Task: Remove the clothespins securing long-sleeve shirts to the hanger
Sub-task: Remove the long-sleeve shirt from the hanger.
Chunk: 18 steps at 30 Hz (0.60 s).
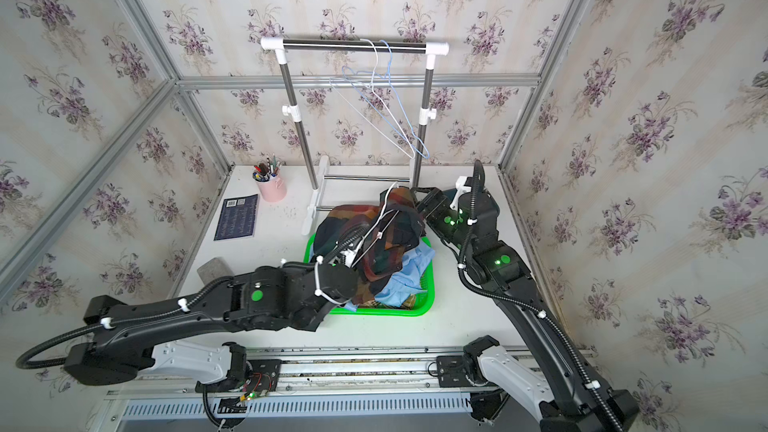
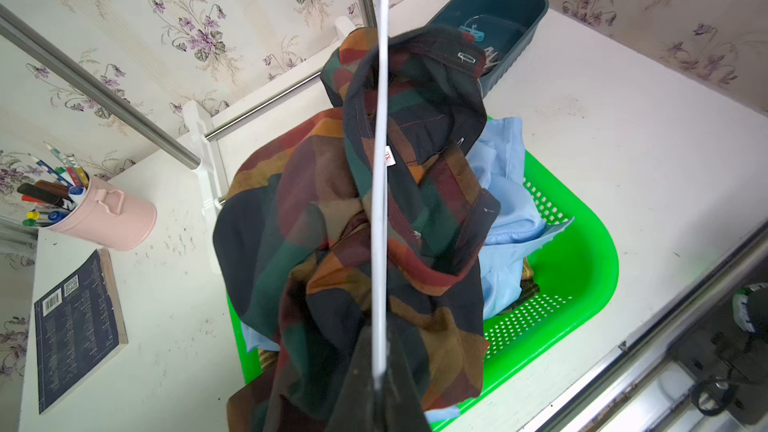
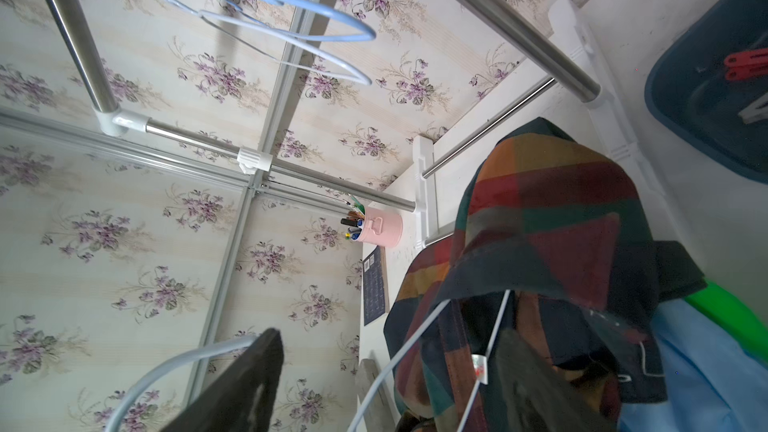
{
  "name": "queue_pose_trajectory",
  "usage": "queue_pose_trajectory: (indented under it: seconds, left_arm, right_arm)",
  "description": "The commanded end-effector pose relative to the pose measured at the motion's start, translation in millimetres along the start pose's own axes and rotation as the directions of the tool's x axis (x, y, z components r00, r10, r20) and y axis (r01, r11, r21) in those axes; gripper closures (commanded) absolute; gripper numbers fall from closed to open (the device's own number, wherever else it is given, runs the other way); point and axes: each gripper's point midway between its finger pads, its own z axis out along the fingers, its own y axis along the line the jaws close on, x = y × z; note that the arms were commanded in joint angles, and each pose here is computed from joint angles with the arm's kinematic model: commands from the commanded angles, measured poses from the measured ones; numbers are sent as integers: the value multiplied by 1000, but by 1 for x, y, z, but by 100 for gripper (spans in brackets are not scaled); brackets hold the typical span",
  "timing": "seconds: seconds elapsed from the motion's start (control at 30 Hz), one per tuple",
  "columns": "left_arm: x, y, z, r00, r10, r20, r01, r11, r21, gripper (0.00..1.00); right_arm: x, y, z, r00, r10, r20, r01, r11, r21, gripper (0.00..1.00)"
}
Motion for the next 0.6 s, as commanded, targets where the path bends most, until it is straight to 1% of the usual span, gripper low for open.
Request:
queue_pose_trajectory:
  seconds: [0.0, 0.1, 0.17, 0.3, 0.4, 0.5, 0.57]
  left_arm:
    - [3, 14, -18, 998, 56, -8, -55, 996, 64, 100]
    - [3, 39, -41, 999, 37, 4, -37, 995, 98, 100]
    - [3, 53, -56, 1000, 19, 17, -20, 992, 121, 100]
    - [-1, 82, -84, 999, -1, 38, -4, 993, 122, 100]
    - [-7, 99, -102, 997, -9, 78, 1, 995, 100, 100]
    - [-14, 109, -119, 993, -23, 114, 10, 994, 112, 100]
    - [-19, 125, -129, 990, -36, 133, 28, 998, 63, 100]
  right_arm:
    - [-18, 6, 0, 985, -167, 48, 165, 985, 45, 11]
    - [-36, -1, 10, 968, -246, 55, 238, 964, 116, 5]
    - [-39, -11, 24, 960, -276, 37, 269, 954, 133, 0]
    - [-31, -51, 68, 944, -325, -52, 328, 921, 211, 0]
    - [-14, -63, 101, 943, -314, -109, 329, 931, 156, 2]
    - [3, -64, 127, 936, -313, -159, 332, 937, 112, 3]
    - [16, -67, 139, 926, -323, -197, 348, 931, 108, 4]
